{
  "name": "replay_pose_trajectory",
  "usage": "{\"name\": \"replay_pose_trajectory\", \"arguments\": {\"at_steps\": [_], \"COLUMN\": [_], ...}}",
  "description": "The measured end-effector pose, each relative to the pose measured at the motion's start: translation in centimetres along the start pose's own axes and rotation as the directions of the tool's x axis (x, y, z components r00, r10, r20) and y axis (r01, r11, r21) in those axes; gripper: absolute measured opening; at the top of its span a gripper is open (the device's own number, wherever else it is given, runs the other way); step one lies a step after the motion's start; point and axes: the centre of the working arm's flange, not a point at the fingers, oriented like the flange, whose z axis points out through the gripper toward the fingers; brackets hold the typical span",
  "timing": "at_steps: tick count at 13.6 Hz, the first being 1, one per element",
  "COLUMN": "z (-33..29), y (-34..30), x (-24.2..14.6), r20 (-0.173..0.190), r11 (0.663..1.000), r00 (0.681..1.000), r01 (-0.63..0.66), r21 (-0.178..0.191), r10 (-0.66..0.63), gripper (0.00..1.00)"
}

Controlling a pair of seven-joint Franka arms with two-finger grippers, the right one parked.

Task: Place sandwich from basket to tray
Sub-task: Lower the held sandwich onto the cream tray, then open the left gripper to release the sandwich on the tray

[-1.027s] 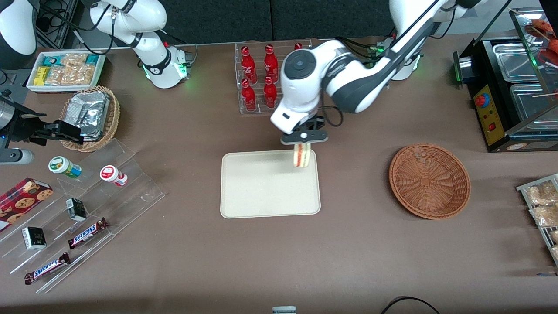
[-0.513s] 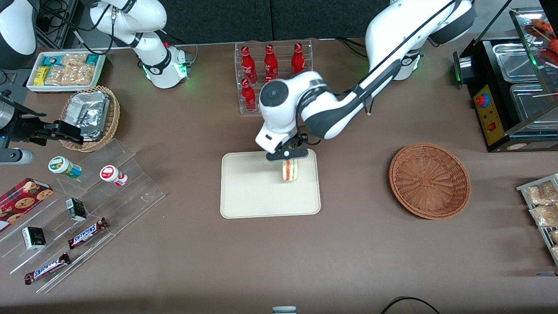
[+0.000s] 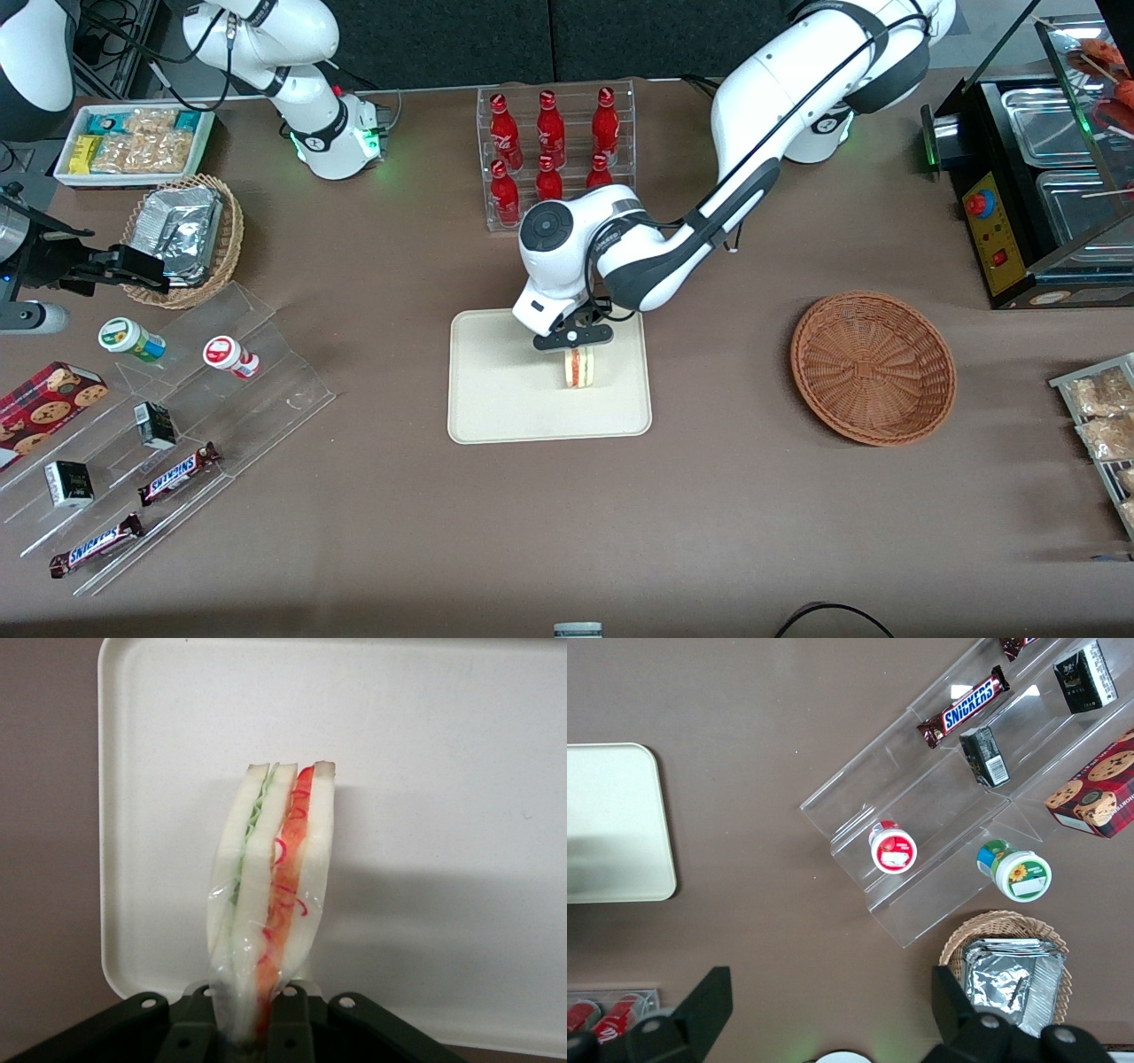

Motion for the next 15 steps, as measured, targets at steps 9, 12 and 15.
{"name": "replay_pose_trajectory", "arguments": {"at_steps": [9,12,15], "z": [2.0,2.4,2.4], "y": [0.7,0.9,0.9], "x": [-0.2,-0.2,-0.1], "r20": [-0.003,-0.006,-0.013], "r11": [1.0,1.0,1.0], "r00": [1.0,1.0,1.0], "r01": [-0.003,-0.007,-0.008], "r21": [-0.012,-0.01,-0.008], "r10": [0.003,0.007,0.008], "gripper": [0.2,0.33,0.64]}}
